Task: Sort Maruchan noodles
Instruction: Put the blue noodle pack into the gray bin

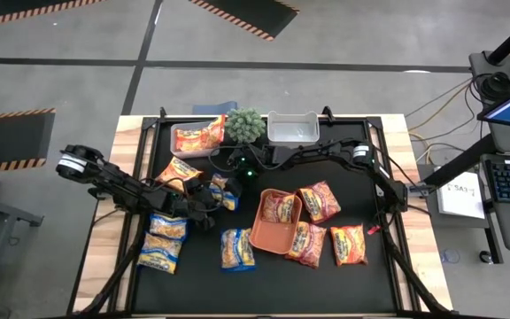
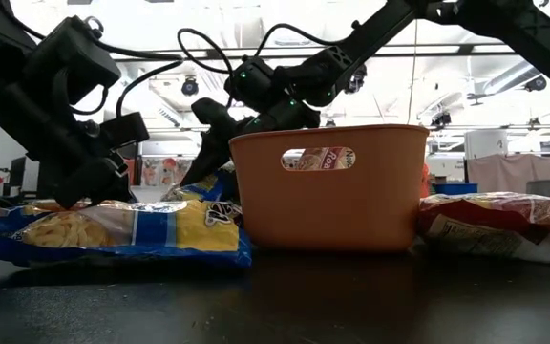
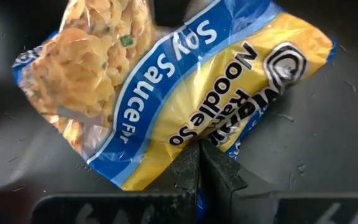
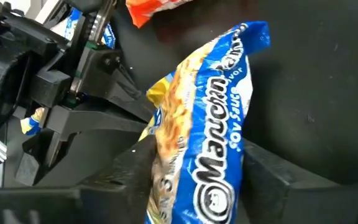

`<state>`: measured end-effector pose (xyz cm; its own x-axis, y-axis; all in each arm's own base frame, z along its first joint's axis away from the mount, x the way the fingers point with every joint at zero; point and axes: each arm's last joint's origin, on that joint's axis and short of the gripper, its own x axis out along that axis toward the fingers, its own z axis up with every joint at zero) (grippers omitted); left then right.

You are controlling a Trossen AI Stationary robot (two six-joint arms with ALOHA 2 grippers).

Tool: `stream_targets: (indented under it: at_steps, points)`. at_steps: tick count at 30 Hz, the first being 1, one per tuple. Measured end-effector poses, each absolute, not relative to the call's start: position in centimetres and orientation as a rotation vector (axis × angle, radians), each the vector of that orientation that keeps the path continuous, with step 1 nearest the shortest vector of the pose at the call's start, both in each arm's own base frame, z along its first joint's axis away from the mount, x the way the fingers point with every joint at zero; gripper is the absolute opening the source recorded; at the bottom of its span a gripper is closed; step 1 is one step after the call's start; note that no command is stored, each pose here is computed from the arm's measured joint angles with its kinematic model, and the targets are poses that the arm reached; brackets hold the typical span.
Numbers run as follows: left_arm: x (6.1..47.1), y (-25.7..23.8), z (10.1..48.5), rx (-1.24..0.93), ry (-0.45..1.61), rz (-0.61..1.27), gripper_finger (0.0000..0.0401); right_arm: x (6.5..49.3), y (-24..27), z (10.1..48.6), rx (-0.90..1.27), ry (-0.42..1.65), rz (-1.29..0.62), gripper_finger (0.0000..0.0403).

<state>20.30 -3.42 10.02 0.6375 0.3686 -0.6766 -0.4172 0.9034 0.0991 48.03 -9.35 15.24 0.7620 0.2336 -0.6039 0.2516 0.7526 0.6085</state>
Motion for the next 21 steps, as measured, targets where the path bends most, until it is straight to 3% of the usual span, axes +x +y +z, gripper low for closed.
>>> stream_targets:
  at_steps: [8,14,21]
  points:
    - [19.9,-3.4,11.2,-0.048,0.735,0.427,0.0000,47.9,-9.3,16.0,0.714,0.711,0.005,0.0126]
    - [18.9,-3.3,13.6,-0.048,0.678,0.409,0.0000,47.6,-9.2,17.7,0.680,0.682,0.016,0.0126]
    - [17.4,-3.1,17.9,0.002,0.473,0.328,0.0000,46.7,-9.0,21.3,0.604,0.633,0.041,0.0123]
